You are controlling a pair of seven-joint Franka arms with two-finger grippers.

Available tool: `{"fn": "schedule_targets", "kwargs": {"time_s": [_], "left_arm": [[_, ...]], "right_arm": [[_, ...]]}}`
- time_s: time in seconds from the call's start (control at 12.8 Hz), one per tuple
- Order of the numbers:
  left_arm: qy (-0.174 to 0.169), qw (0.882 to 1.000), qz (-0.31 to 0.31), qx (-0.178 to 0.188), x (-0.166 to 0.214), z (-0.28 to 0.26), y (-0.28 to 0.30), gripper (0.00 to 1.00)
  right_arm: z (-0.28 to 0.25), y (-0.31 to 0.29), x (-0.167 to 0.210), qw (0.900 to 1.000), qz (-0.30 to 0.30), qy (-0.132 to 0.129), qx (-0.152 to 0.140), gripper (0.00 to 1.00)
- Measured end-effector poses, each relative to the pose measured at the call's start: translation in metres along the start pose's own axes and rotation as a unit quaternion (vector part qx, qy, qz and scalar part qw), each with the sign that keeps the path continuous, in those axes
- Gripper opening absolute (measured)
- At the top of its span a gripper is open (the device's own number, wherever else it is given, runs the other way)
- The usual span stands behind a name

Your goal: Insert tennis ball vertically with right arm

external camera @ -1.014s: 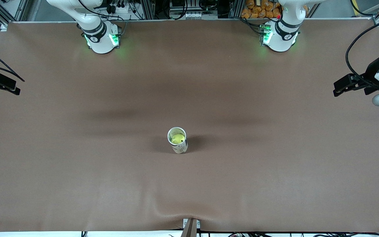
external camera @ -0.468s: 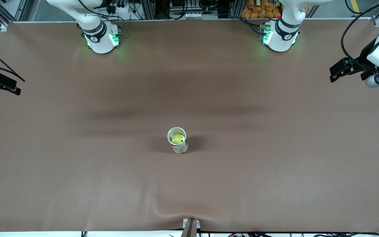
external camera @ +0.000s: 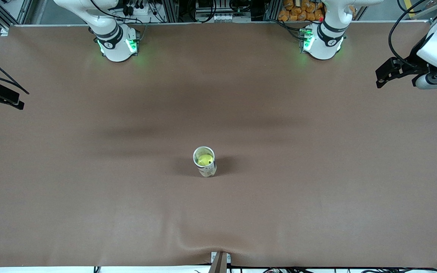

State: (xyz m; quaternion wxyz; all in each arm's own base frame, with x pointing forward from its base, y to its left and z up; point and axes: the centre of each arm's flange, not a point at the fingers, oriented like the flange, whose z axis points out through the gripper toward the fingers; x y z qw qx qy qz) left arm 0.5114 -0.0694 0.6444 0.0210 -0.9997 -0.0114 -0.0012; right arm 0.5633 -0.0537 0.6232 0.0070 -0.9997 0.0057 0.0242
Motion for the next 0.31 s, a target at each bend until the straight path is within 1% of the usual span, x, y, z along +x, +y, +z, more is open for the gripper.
{"fn": "schedule_targets", "kwargs": {"time_s": [0.16,0.31], "left_arm": [[0.001,1.000,0.000,-0.012,0.0042,-0.0090,0.0016,1.00],[-0.007,1.000,0.000,-0.015,0.0114,-0.0127,0.0028,1.00]], "right_arm": [[-0.0001,-0.0001,0.0001,1.000,0.000,0.000,0.000,1.00],[-0.0002,-0.0001,0.0001,1.000,0.000,0.001,0.000,1.00]]}}
